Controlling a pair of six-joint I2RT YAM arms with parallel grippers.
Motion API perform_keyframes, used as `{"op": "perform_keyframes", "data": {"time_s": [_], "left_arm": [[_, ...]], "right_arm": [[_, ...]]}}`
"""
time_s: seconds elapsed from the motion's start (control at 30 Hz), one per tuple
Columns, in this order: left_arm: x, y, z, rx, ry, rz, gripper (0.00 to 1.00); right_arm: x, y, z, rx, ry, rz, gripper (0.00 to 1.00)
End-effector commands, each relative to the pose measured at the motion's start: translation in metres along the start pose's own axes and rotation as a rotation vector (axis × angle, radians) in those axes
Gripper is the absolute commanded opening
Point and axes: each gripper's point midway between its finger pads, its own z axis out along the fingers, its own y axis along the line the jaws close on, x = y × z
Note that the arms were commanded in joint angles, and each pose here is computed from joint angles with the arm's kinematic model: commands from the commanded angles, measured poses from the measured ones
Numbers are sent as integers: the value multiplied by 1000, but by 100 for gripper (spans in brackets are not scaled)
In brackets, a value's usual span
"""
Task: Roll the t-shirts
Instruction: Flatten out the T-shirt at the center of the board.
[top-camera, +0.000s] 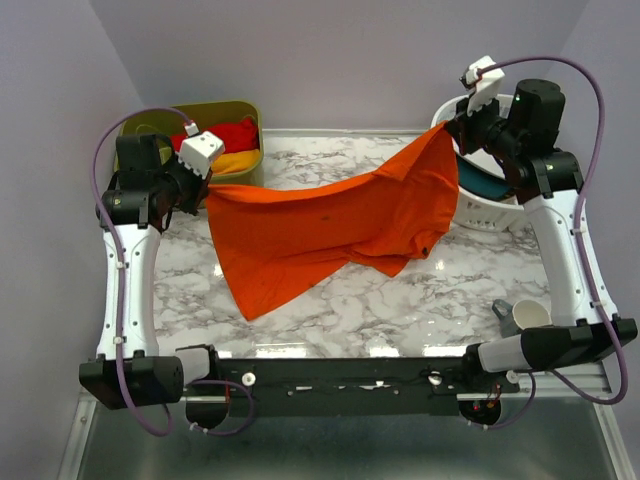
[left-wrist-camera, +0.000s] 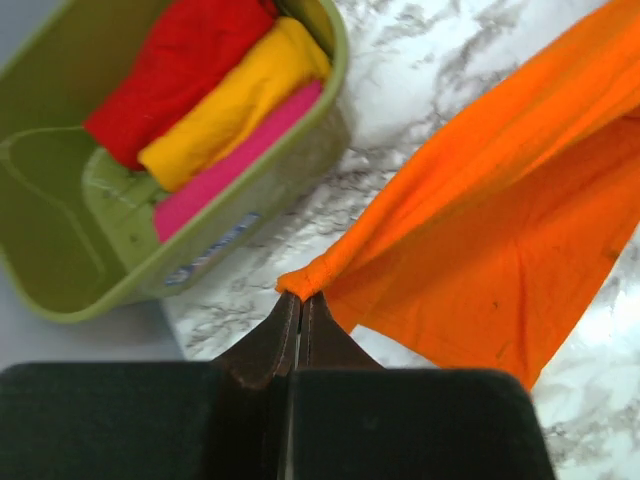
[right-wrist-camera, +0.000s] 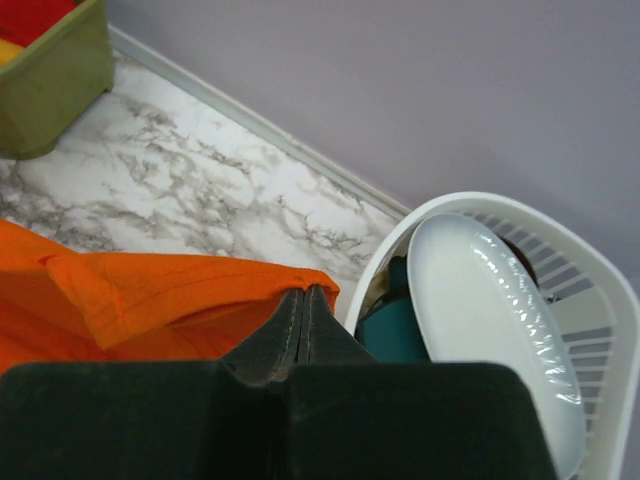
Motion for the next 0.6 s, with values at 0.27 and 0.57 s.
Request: {"op": "perform_keyframes", "data": {"time_s": [0.27, 0.57], "left_arm": [[-105, 43, -137, -496, -410, 93, 0], [-126, 18, -215, -628, -668, 102, 0]], "right_arm": [[-112, -16, -124, 188, -326, -205, 0], [-153, 8, -221, 212, -482, -248, 0]]}}
